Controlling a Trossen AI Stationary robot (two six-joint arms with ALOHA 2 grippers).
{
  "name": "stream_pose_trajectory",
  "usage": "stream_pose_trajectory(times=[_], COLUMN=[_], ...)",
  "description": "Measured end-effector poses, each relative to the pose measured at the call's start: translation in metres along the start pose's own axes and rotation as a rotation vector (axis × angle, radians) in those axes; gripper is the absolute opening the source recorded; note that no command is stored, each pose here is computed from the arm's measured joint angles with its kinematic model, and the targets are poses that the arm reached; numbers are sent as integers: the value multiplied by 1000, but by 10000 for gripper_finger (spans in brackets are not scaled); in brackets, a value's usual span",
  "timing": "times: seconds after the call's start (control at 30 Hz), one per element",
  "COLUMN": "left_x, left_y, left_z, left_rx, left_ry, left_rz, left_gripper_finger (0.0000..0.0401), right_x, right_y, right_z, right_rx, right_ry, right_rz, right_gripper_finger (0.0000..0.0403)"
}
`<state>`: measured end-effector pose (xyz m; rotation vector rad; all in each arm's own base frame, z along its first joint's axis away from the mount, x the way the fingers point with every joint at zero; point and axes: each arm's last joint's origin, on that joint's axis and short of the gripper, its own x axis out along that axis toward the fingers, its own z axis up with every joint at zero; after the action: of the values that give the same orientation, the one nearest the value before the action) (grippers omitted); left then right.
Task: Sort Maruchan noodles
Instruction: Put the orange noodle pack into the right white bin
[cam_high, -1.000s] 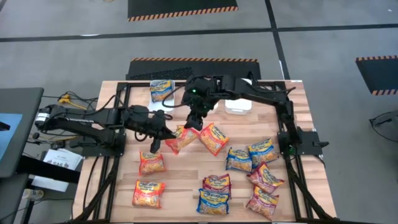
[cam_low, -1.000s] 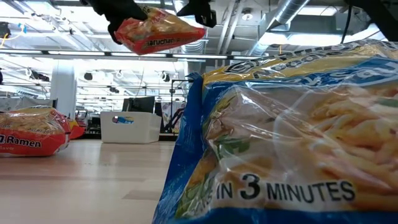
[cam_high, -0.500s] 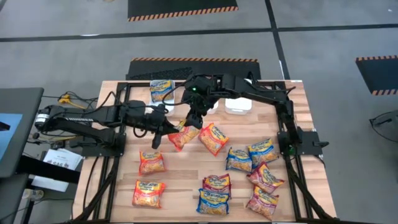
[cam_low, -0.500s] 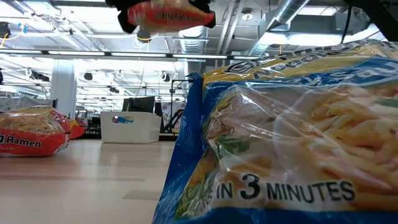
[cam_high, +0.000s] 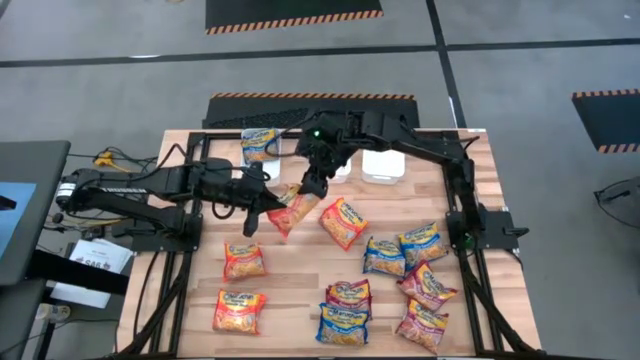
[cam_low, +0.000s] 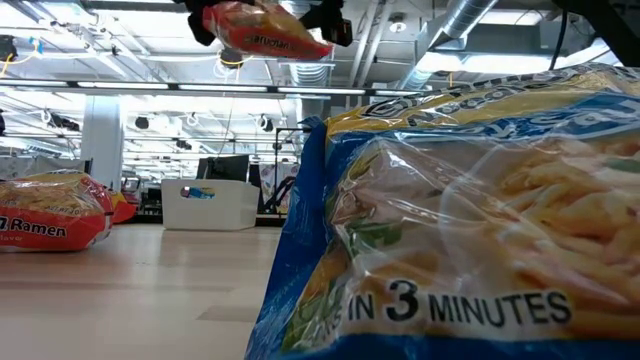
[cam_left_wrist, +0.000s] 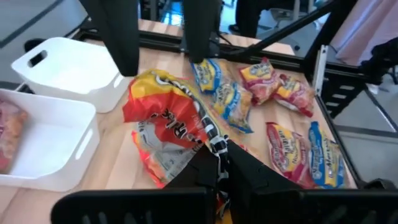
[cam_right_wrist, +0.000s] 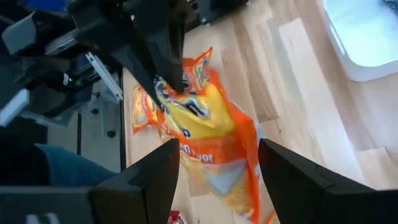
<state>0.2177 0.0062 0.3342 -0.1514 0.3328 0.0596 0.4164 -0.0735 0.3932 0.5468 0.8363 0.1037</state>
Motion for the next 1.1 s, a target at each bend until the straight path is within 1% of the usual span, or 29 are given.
stream_pose_trajectory(times=[0.27,0.43,0.57,0.7,0.9,1.1], left_x=[0,0,0,0,-1,-1], left_y=[0,-1,-1,1,2,2], left_z=[2,5,8,9,12,15], left_rx=[40,59,84,83,94,108], left_ry=[-24,-57,-83,-95,-122,-150], left_rz=[2,-1,8,22,30,29], left_gripper_finger=[0,0,0,0,0,0], right_x=[-15,-23,-22,-20,-17,-12], right_y=[-19,-31,-30,-24,-18,-18], right_z=[6,11,11,11,10,10], right_rx=[60,71,24,-9,-34,-39], right_ry=[2,-17,-17,-24,-18,-14], right_rz=[112,139,152,187,199,191], right_gripper_finger=[244,244,244,244,244,244])
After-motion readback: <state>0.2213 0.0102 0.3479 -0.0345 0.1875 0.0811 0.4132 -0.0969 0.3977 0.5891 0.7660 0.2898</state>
